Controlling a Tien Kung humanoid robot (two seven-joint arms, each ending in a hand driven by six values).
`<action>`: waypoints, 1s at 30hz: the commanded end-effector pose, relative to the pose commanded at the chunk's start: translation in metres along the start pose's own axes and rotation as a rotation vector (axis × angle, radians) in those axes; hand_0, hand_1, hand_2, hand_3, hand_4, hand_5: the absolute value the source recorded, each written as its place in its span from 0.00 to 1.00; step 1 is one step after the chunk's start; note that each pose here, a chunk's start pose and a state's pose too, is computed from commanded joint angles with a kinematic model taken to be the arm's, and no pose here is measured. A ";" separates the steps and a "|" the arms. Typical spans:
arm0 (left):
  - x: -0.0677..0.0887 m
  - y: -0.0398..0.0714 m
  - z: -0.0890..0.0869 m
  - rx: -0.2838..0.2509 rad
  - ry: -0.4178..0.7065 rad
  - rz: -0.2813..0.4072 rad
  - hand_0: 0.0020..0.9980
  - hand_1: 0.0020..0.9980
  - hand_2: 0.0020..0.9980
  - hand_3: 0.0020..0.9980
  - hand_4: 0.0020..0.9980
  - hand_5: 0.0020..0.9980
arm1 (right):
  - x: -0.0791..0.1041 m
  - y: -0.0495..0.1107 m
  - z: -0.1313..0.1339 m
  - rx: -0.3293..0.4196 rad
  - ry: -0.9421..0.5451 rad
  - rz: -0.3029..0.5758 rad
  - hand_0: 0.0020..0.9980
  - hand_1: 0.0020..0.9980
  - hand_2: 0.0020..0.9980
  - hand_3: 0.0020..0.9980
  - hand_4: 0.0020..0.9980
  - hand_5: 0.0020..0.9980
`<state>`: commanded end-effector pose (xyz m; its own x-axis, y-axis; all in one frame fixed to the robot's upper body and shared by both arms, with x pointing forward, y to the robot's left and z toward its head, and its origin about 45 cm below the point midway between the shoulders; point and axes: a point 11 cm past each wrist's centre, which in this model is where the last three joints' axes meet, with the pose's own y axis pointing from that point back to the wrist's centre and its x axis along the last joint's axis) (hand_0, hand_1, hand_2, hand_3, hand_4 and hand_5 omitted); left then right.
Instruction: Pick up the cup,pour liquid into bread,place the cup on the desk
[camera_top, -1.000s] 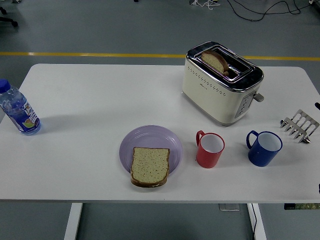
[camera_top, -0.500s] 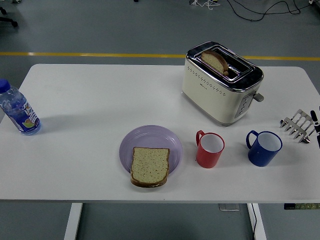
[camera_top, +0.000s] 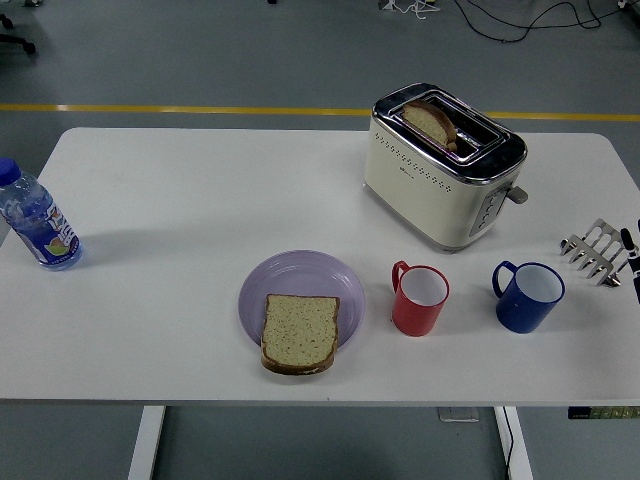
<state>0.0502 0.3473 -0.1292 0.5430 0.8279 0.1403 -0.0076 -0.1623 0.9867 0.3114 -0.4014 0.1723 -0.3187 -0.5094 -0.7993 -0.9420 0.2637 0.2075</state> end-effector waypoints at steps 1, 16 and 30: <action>0.000 0.000 0.001 -0.001 0.000 0.001 0.67 0.74 0.74 0.64 0.40 1.00 | 0.000 0.000 0.000 0.000 -0.002 0.002 0.59 0.56 0.65 0.62 0.71 0.18; 0.003 0.001 0.006 -0.011 -0.001 0.006 0.67 0.74 0.74 0.64 0.41 1.00 | 0.003 -0.002 0.007 -0.018 -0.028 0.012 0.59 0.55 0.65 0.62 0.70 0.22; 0.005 0.001 0.008 -0.015 0.000 0.007 0.67 0.74 0.74 0.64 0.40 1.00 | 0.002 -0.003 0.010 -0.028 -0.031 0.016 0.59 0.55 0.65 0.62 0.70 0.22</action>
<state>0.0590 0.3468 -0.1281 0.5425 0.8270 0.1474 -0.0238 -0.1603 0.9868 0.3142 -0.3952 0.1643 -0.3304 -0.4796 -0.8129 -0.9396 0.2485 0.2353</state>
